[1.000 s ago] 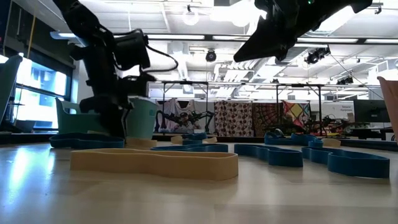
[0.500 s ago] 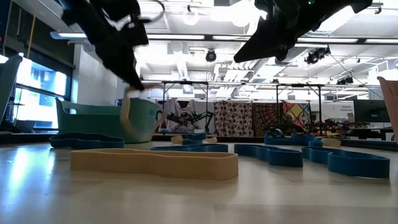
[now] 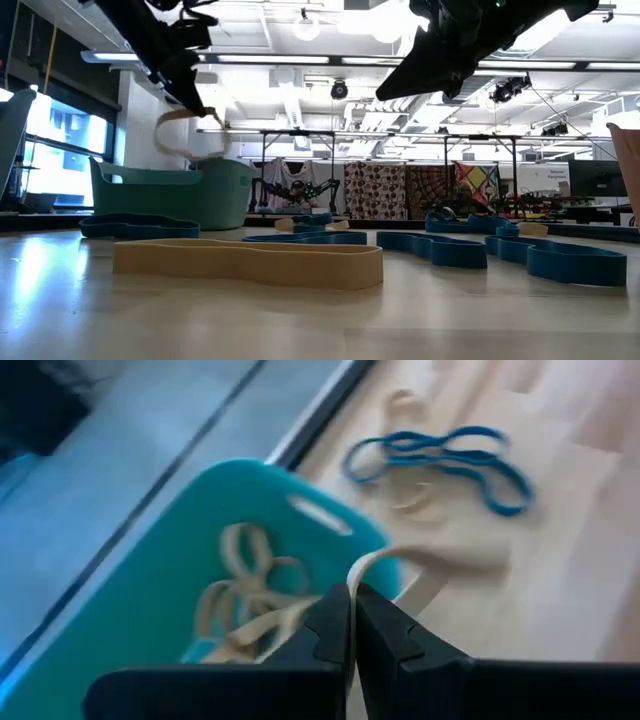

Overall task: Sort rubber bands into baskets
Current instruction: Put the brown rubber band into the green bin

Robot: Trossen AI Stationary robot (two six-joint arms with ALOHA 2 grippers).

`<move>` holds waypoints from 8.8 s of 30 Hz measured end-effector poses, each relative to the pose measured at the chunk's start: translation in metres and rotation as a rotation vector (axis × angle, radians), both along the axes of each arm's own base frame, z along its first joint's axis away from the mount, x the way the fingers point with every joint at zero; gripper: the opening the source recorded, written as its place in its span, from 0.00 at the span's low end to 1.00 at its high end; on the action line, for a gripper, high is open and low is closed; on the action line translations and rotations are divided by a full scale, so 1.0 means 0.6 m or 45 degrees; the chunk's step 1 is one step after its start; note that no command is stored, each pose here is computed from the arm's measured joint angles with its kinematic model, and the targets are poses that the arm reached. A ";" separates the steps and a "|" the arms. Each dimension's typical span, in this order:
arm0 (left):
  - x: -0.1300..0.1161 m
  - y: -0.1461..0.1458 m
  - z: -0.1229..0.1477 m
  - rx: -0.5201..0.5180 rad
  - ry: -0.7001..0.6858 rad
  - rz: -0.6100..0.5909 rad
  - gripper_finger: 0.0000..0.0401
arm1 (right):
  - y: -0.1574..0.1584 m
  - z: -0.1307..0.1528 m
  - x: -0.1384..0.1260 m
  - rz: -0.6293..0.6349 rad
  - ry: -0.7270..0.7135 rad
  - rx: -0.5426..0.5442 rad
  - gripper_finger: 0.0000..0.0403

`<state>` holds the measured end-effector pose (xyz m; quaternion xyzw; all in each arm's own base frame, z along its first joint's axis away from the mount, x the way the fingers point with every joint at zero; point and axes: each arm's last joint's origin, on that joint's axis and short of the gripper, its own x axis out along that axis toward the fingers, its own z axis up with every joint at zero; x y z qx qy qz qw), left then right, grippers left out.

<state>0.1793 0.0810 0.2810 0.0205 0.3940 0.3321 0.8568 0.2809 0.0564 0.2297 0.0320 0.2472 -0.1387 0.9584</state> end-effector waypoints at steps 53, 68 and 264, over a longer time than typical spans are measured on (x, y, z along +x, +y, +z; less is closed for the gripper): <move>-0.040 0.056 0.000 -0.067 -0.138 -0.019 0.01 | -0.045 -0.047 0.046 -0.056 0.016 0.045 0.00; -0.042 -0.026 0.013 0.046 -0.506 -0.299 0.00 | -0.173 -0.066 0.050 -0.475 -0.024 0.203 0.35; -0.182 -0.091 -0.016 0.343 -1.100 -0.423 0.00 | -0.399 -0.046 0.439 -0.271 -0.030 0.032 0.00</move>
